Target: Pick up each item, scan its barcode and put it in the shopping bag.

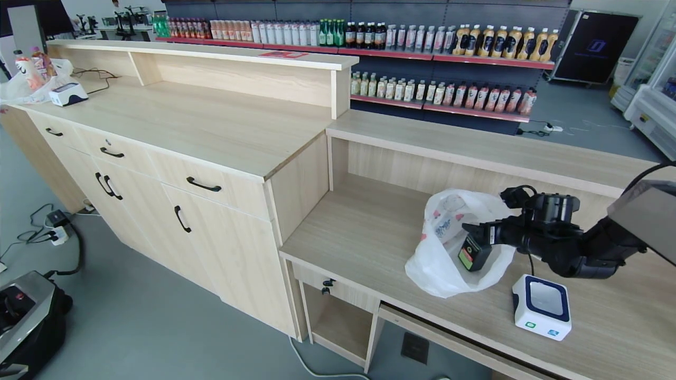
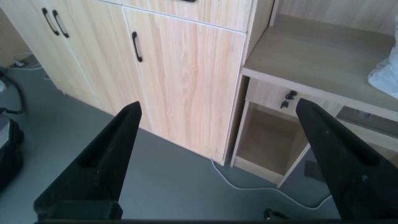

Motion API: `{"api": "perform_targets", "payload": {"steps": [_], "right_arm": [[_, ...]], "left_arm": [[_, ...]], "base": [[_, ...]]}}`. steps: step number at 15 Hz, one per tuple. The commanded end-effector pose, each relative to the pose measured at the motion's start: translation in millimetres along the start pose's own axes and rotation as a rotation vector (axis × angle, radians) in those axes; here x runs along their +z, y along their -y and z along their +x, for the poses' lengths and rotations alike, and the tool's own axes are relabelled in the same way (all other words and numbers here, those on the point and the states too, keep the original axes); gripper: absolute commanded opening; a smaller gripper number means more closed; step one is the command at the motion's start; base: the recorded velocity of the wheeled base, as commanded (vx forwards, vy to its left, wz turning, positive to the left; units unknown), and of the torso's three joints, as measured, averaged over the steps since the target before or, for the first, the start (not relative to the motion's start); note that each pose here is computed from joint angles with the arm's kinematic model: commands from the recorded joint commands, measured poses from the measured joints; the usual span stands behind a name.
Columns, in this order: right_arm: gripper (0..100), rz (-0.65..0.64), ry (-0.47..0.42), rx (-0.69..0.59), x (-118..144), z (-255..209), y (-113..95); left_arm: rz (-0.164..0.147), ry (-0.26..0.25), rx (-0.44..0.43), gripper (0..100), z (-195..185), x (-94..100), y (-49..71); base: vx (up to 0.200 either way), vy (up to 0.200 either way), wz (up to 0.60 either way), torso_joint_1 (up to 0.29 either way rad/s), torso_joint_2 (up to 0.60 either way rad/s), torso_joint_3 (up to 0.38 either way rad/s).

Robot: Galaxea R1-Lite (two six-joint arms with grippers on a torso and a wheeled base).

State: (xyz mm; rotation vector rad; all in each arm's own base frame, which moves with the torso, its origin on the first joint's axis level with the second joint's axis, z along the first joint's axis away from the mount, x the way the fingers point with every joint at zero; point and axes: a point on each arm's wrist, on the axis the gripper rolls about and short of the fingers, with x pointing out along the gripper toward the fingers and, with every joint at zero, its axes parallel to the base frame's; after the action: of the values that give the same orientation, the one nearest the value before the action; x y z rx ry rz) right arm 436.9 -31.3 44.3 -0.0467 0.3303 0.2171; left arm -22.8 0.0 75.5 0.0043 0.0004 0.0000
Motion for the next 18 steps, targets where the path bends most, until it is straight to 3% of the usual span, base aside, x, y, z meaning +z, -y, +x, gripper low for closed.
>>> {"api": "perform_targets", "payload": {"steps": [1,5,6,9,11,14,16,18], "right_arm": [[100,-0.025,0.086,-0.034,43.8,-49.3,1.5],[100,-0.159,0.072,-0.207,49.1,-181.6,8.9],[100,-0.208,0.032,-0.303,43.9,-205.9,15.2],[100,-0.155,-0.064,-0.488,33.4,-264.6,30.0],[100,-0.118,-0.208,-0.662,17.2,-302.4,52.0],[100,-0.033,-0.321,-0.768,-13.7,-316.2,85.8],[100,-0.006,-0.300,-0.791,-32.2,-312.3,111.1],[100,0.008,-0.201,-0.642,-57.4,-304.6,134.8]], "left_arm": [[0.000,0.000,0.000,100,0.0,0.0,0.0],[0.000,0.000,0.000,100,0.0,0.0,0.0],[0.000,0.000,0.000,100,0.0,0.0,0.0],[0.000,0.000,0.000,100,0.0,0.0,0.0],[0.000,0.000,0.000,100,0.0,0.0,0.0],[0.000,0.000,0.000,100,0.0,0.0,0.0],[0.000,0.000,0.000,100,0.0,0.0,0.0],[0.000,0.000,0.000,100,0.0,0.0,0.0]], "base": [[0.000,0.000,0.00,0.000,0.00,0.000],[0.000,0.000,0.00,0.000,0.00,0.000],[0.000,0.000,-0.60,-0.002,0.00,0.002],[0.000,0.000,-0.60,-0.007,0.00,0.002],[0.000,0.000,-0.60,0.005,0.01,0.000],[0.000,0.000,-0.60,0.001,0.00,0.002],[0.000,0.000,0.00,0.000,0.00,0.000],[0.000,0.000,0.00,0.000,0.00,0.000]]}}
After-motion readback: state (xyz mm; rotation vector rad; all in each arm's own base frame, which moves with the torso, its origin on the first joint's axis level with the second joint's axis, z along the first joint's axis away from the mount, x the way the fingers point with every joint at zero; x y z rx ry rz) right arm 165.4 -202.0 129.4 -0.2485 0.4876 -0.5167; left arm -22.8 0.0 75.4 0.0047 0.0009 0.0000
